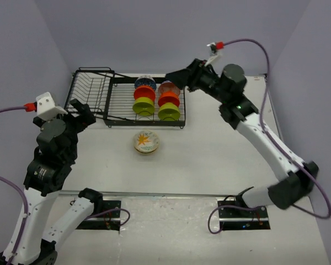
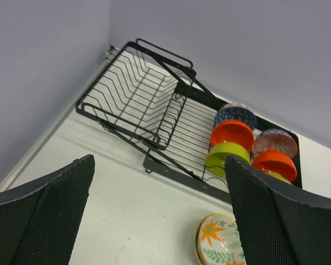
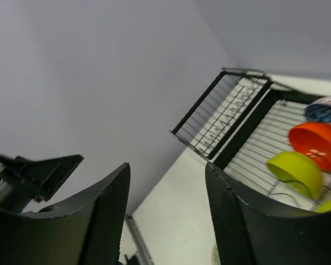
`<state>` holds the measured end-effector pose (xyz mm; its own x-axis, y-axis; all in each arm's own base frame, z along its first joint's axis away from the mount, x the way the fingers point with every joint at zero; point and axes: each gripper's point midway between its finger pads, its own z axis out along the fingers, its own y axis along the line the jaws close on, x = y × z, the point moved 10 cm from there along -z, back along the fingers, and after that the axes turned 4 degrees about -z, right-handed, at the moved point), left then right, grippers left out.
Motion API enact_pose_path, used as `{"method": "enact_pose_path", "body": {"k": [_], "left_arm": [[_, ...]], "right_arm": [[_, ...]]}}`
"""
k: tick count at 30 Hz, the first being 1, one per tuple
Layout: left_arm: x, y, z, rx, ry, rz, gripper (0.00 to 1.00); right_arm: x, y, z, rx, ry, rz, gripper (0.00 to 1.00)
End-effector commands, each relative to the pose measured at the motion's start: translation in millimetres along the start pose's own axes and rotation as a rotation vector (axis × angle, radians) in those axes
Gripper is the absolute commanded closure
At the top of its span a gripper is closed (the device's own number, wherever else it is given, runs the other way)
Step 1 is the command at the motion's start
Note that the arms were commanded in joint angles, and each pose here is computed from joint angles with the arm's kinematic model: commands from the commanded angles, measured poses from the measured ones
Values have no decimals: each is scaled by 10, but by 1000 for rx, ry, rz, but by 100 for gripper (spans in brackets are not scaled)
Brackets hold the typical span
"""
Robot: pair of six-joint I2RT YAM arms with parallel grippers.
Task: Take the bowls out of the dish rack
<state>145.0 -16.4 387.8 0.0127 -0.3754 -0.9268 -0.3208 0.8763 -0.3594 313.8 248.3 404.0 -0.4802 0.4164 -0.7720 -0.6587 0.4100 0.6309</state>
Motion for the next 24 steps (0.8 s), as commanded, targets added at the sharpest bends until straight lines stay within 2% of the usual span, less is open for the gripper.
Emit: {"method": "enact_pose_path", "body": {"k": [1, 2, 3, 6, 10, 12, 14, 18, 20, 21, 24], "left_arm": [[280, -87, 87, 92, 157, 46, 0], [309, -95, 106, 94, 167, 51, 0], [344, -125, 120, 127, 187, 61, 0], [486, -264, 245, 210, 278, 102, 0], [673, -377, 330, 305, 394, 147, 0], [772, -372, 339, 296, 444, 158, 0], [798, -352, 330, 277, 451, 173, 0], [642, -236, 301, 162, 363, 206, 0], [664, -205, 271, 165, 363, 200, 0], [683, -186, 219, 193, 372, 188, 0], [957, -135, 40, 332, 448, 59, 0]], "right_arm": [[201, 29, -701, 238, 89, -243, 40], [341, -80, -837, 305, 106, -239, 39], [291, -17, -1030, 358, 49, -254, 37], [436, -146, -1311, 500, 77, -262, 37], [623, -248, -1541, 614, 201, -276, 37], [679, -288, -1597, 642, 232, -285, 35], [685, -298, -1671, 682, 241, -299, 34], [586, -177, -1736, 658, 210, -330, 33], [598, -151, -1798, 661, 203, -326, 16], [710, -207, -1845, 675, 228, -298, 1], [937, -141, -2107, 620, 164, -200, 1]]}}
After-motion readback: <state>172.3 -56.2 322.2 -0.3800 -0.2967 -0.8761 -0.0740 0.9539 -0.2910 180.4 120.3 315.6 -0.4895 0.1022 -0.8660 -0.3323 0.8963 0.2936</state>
